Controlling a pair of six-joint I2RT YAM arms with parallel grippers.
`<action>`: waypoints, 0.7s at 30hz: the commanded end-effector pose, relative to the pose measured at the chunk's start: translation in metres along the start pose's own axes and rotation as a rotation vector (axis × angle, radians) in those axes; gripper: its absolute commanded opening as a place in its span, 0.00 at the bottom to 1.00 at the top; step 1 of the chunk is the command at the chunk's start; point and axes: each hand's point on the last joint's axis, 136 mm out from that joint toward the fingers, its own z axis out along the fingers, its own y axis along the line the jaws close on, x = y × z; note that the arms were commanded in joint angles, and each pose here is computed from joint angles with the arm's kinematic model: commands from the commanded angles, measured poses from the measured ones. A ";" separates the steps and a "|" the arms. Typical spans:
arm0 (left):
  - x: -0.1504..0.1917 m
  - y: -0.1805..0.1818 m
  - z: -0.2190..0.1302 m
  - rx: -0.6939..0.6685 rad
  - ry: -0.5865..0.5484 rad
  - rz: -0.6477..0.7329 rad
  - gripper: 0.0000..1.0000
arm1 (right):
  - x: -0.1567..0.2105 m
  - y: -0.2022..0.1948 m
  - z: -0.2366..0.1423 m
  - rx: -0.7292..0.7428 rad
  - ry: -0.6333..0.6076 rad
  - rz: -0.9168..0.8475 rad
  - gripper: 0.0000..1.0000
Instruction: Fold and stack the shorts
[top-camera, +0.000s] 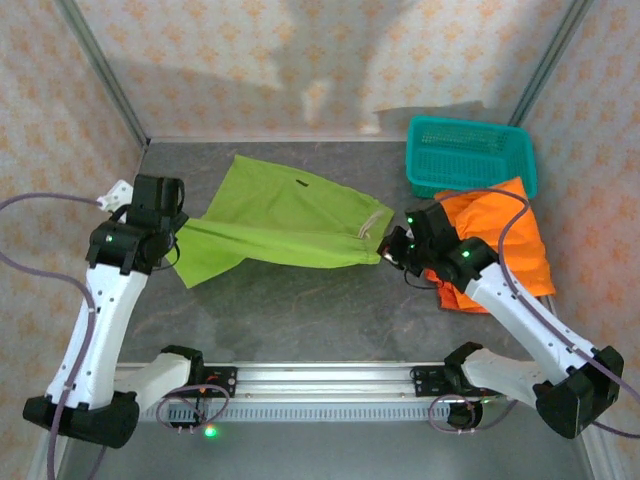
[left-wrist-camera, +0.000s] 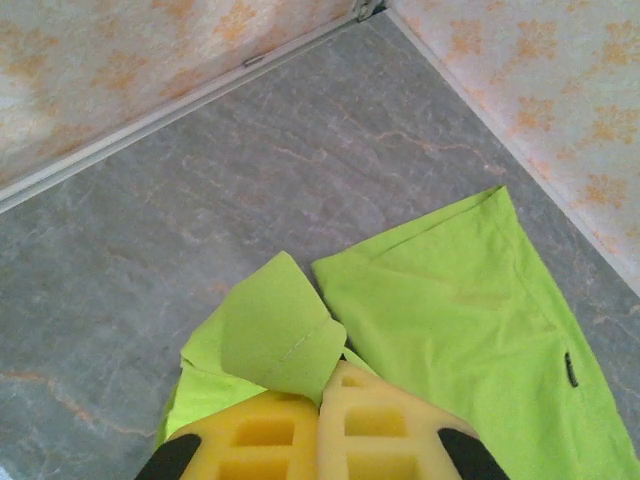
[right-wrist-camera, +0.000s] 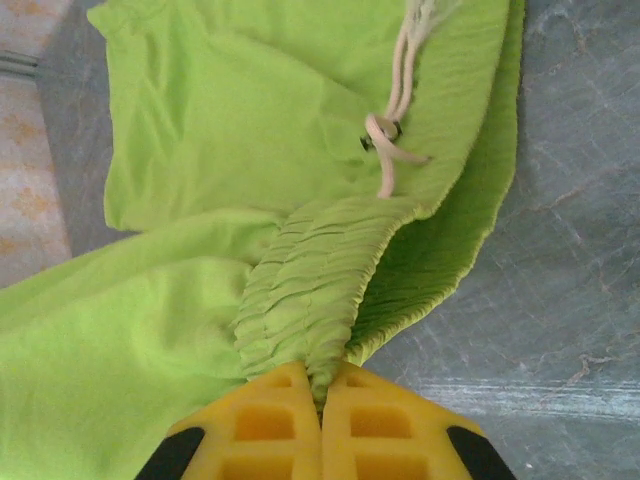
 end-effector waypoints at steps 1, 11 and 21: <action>-0.023 -0.014 0.001 -0.027 -0.072 0.051 0.00 | -0.024 0.006 -0.008 0.021 -0.080 -0.020 0.00; -0.046 -0.083 0.042 -0.036 -0.082 0.134 0.00 | -0.055 0.004 0.011 0.068 -0.103 -0.016 0.00; -0.038 -0.145 0.109 -0.072 -0.016 0.197 0.00 | -0.084 -0.015 0.043 0.093 -0.092 0.052 0.00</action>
